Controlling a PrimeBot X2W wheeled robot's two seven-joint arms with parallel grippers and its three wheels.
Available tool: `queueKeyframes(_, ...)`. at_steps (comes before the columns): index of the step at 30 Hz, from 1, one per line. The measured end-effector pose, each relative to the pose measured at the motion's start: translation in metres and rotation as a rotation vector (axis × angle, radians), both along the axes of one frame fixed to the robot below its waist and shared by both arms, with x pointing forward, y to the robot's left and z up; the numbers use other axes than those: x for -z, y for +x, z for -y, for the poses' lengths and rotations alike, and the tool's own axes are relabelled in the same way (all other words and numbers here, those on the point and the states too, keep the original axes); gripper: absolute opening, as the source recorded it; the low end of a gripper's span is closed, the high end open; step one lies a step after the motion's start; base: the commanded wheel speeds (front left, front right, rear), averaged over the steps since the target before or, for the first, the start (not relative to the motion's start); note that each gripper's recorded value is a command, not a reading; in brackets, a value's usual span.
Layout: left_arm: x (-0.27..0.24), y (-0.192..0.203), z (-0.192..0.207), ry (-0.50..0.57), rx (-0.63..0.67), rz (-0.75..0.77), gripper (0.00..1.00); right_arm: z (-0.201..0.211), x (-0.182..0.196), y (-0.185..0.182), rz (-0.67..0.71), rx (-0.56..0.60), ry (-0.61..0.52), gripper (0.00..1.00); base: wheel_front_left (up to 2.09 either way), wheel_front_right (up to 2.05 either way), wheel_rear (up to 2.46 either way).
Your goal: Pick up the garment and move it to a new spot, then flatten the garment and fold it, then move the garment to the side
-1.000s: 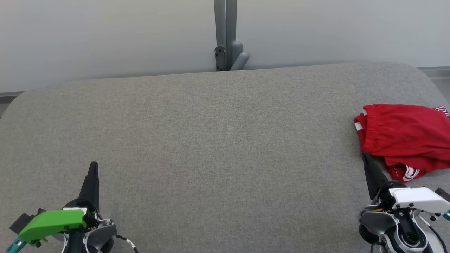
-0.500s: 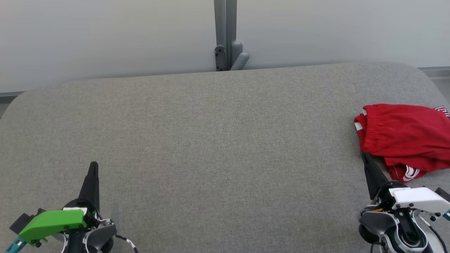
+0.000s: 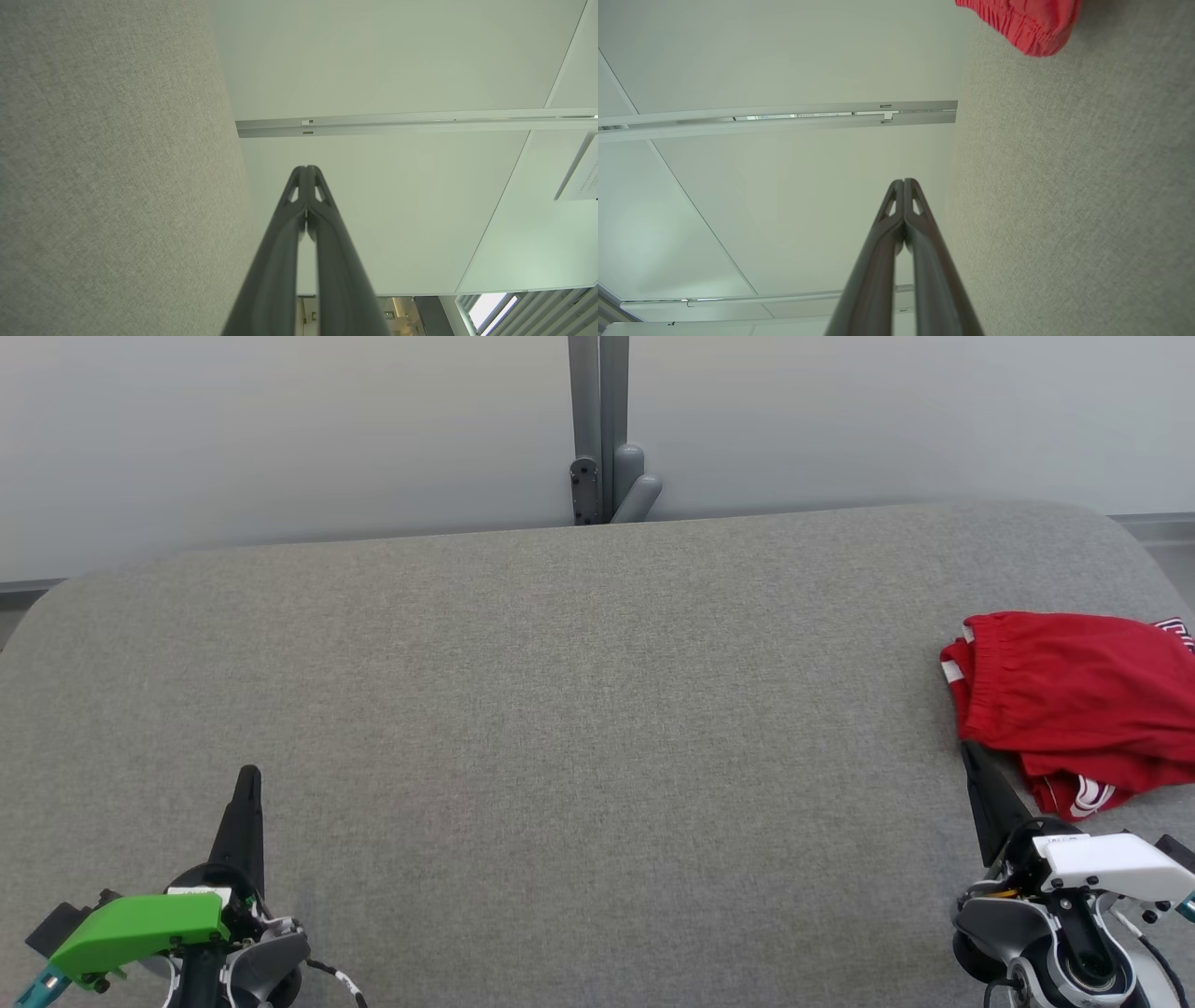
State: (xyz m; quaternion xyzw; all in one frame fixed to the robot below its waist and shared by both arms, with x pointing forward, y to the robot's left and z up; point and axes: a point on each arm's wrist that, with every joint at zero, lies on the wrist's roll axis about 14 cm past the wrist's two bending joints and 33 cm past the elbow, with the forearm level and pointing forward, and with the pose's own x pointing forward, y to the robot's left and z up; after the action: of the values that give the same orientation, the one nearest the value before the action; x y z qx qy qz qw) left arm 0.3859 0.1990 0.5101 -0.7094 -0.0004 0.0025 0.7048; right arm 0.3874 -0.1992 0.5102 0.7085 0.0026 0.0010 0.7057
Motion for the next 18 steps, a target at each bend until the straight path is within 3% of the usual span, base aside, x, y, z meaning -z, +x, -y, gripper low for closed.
queueKeyframes(18,0.0,0.0,0.0,0.0,0.0,0.0,0.0,0.0,0.0,0.0,0.0,0.0,0.0,0.0,0.0,0.0,0.0)
